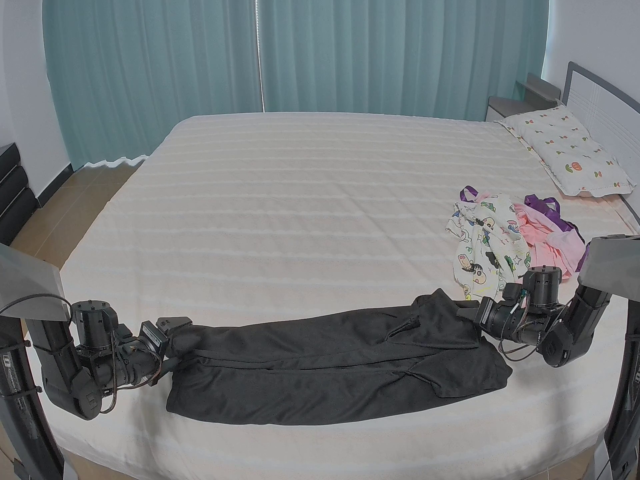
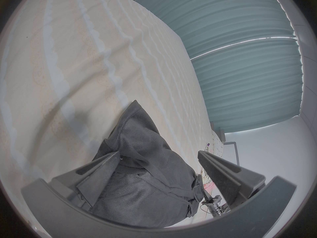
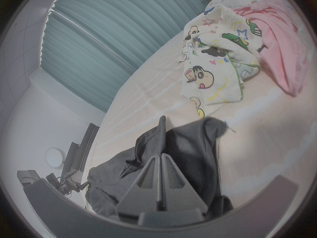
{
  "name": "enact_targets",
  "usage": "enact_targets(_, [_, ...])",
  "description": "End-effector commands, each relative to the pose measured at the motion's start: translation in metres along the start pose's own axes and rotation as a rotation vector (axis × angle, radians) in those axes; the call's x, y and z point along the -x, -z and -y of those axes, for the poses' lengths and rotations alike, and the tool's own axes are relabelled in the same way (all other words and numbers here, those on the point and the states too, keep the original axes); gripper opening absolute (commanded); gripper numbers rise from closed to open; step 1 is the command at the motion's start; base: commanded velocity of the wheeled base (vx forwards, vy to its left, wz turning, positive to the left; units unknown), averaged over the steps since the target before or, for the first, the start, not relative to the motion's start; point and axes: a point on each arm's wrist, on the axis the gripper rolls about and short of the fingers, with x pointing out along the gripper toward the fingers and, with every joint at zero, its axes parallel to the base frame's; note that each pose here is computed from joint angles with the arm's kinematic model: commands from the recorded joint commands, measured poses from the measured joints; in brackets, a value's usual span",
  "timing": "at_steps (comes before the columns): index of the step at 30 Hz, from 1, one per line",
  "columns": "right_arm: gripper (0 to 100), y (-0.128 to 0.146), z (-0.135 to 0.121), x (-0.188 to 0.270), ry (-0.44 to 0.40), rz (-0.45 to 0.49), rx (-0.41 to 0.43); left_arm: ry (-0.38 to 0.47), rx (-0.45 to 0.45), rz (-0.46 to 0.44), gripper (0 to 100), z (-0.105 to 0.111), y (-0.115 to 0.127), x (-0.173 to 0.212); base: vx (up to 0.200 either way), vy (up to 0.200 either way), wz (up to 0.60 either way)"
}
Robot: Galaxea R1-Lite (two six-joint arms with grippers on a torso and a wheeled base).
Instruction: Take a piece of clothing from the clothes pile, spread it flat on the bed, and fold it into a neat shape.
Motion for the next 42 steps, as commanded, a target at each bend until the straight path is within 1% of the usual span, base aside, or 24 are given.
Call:
enact_targets(1, [0, 0.001, -0.005, 0.017, 0.005, 0.000, 0.001, -0.001, 0.003, 0.002, 100, -0.001, -0.001, -0.001, 0.000, 0.000, 0.00])
enact_targets(6, [0, -0.002, -0.004, 0.031, 0.013, 0.020, -0.001, -0.001, 0.002, 0.002, 100, -0.002, -0.001, -0.001, 0.000, 0.000, 0.00])
enact_targets(8, [0, -0.001, -0.004, 0.036, 0.015, 0.014, 0.013, 0.007, 0.000, 0.006, 100, -0.001, -0.001, -0.001, 0.000, 0.000, 0.00])
enact_targets(12, [0, 0.010, 0.003, 0.034, 0.031, -0.031, 0.067, 0.004, 0.000, 0.005, 100, -0.002, -0.001, -0.002, 0.000, 0.000, 0.00])
enact_targets(14, [0, 0.014, 0.007, 0.031, 0.038, -0.047, 0.070, 0.004, 0.000, 0.005, 100, -0.002, -0.001, -0.002, 0.000, 0.000, 0.00])
enact_targets(15, [100, 0.014, 0.007, 0.031, 0.038, -0.047, 0.070, 0.004, 0.000, 0.005, 100, -0.002, -0.001, -0.002, 0.000, 0.000, 0.00])
enact_targets(18, [100, 0.014, 0.010, 0.030, 0.042, -0.046, 0.070, 0.003, 0.002, 0.004, 100, -0.002, -0.001, -0.002, 0.000, 0.000, 0.00])
enact_targets(21, [100, 0.005, 0.009, 0.035, 0.039, -0.011, 0.074, 0.004, 0.000, 0.005, 100, -0.002, -0.001, -0.002, 0.000, 0.000, 0.00])
enact_targets(24, [100, -0.009, -0.003, 0.040, 0.007, 0.057, 0.088, 0.003, 0.002, 0.004, 100, -0.002, -0.001, -0.002, 0.000, 0.000, 0.00])
enact_targets(25, [100, -0.009, -0.003, 0.040, 0.007, 0.057, 0.088, 0.003, 0.002, 0.004, 100, -0.002, -0.001, -0.002, 0.000, 0.000, 0.00])
enact_targets(26, [100, -0.012, -0.012, 0.042, -0.016, 0.074, 0.081, 0.004, 0.001, 0.005, 100, -0.002, -0.001, -0.002, 0.000, 0.000, 0.00])
enact_targets(27, [100, -0.012, -0.013, 0.042, -0.018, 0.075, 0.081, 0.004, 0.001, 0.005, 100, -0.002, -0.001, -0.002, 0.000, 0.000, 0.00])
enact_targets(28, [100, -0.009, -0.024, 0.039, -0.050, 0.060, 0.055, 0.004, 0.001, 0.005, 100, -0.002, -0.001, -0.002, 0.000, 0.000, 0.00])
enact_targets(30, [100, -0.004, -0.039, 0.028, -0.088, 0.047, 0.026, 0.005, 0.001, 0.006, 100, -0.002, -0.001, -0.002, 0.000, 0.000, 0.00])
enact_targets(31, [100, -0.005, -0.044, 0.024, -0.096, 0.057, 0.016, 0.004, 0.001, 0.005, 100, -0.002, -0.001, -0.002, 0.000, 0.000, 0.00])
enact_targets(32, [100, -0.005, -0.044, 0.024, -0.096, 0.057, 0.016, 0.004, 0.001, 0.005, 100, -0.002, -0.001, -0.002, 0.000, 0.000, 0.00])
enact_targets(33, [100, -0.008, -0.056, 0.013, -0.093, 0.096, -0.007, 0.004, 0.001, 0.005, 100, -0.002, -0.001, -0.002, 0.000, 0.000, 0.00])
enact_targets(35, [100, -0.007, -0.061, 0.006, -0.088, 0.110, -0.020, 0.004, 0.001, 0.005, 100, -0.002, -0.001, -0.002, 0.000, 0.000, 0.00])
enact_targets(36, [100, -0.002, -0.065, -0.001, -0.090, 0.104, -0.037, 0.004, 0.001, 0.005, 100, -0.002, -0.001, -0.002, 0.000, 0.000, 0.00])
enact_targets(38, [100, 0.012, -0.068, -0.011, -0.088, 0.059, -0.048, 0.004, 0.001, 0.005, 100, -0.002, -0.001, -0.002, 0.000, 0.000, 0.00])
enact_targets(40, [100, 0.025, -0.066, -0.019, -0.078, 0.020, -0.048, 0.004, 0.001, 0.005, 100, -0.002, -0.001, -0.002, 0.000, 0.000, 0.00])
enact_targets(42, [100, 0.031, -0.064, -0.023, -0.071, -0.001, -0.049, 0.004, 0.001, 0.005, 100, -0.002, -0.001, -0.002, 0.000, 0.000, 0.00])
